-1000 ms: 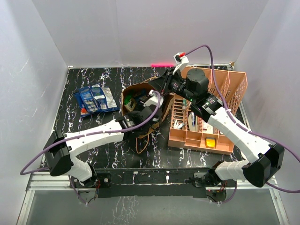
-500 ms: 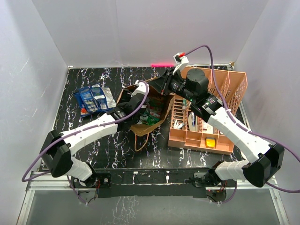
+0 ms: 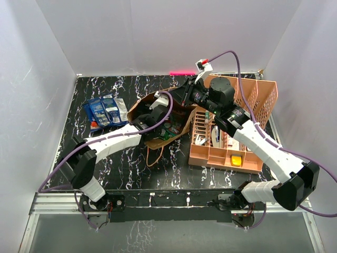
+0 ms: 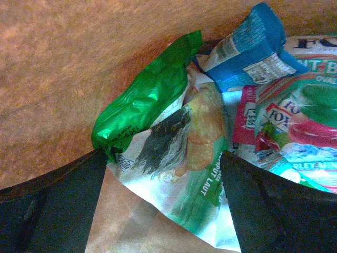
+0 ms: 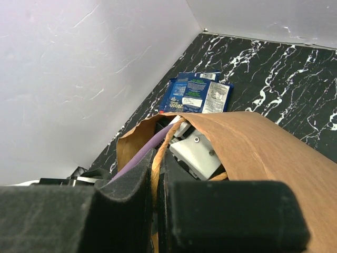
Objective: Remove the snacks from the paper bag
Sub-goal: Take out the snack from the paper bag, then place the snack at the center of the board, then adjust the paper bag at the center of the board, then take out the snack from the paper bag.
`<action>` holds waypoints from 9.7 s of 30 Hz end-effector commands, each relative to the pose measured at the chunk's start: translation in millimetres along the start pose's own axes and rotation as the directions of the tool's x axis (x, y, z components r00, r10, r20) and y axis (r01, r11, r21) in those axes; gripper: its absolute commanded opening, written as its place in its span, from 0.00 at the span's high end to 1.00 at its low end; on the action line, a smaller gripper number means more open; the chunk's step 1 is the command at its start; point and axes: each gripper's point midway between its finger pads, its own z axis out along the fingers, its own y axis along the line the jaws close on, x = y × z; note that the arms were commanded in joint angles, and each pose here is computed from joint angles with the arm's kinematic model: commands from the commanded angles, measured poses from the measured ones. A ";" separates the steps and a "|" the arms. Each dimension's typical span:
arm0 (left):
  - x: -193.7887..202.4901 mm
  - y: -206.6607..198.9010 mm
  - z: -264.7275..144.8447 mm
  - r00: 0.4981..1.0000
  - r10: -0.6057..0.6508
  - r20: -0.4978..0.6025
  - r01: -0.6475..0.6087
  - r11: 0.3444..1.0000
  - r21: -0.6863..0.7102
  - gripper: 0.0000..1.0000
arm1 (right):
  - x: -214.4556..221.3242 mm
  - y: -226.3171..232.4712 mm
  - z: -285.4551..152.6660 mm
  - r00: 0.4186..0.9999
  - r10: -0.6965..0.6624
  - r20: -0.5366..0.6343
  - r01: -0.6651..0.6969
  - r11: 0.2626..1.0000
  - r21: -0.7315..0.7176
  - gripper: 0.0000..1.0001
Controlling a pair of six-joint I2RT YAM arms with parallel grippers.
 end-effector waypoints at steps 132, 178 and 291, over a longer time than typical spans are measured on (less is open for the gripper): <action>49.4 195.0 -146.8 0.446 -0.875 0.189 0.894 0.443 -0.059 0.02 | -1.0 39.2 -10.5 0.986 -0.166 0.029 0.168 0.956 -0.240 0.92; 24.9 -19.4 -242.4 0.839 -0.524 -0.148 0.254 0.137 0.957 0.34 | 78.2 88.9 -28.3 0.987 0.122 -0.106 -0.154 0.908 -0.390 0.92; 24.7 -89.4 -64.3 0.912 -0.409 0.034 0.354 0.826 0.438 0.90 | 11.9 83.7 -25.3 0.996 -0.050 0.074 0.058 0.992 -0.109 0.92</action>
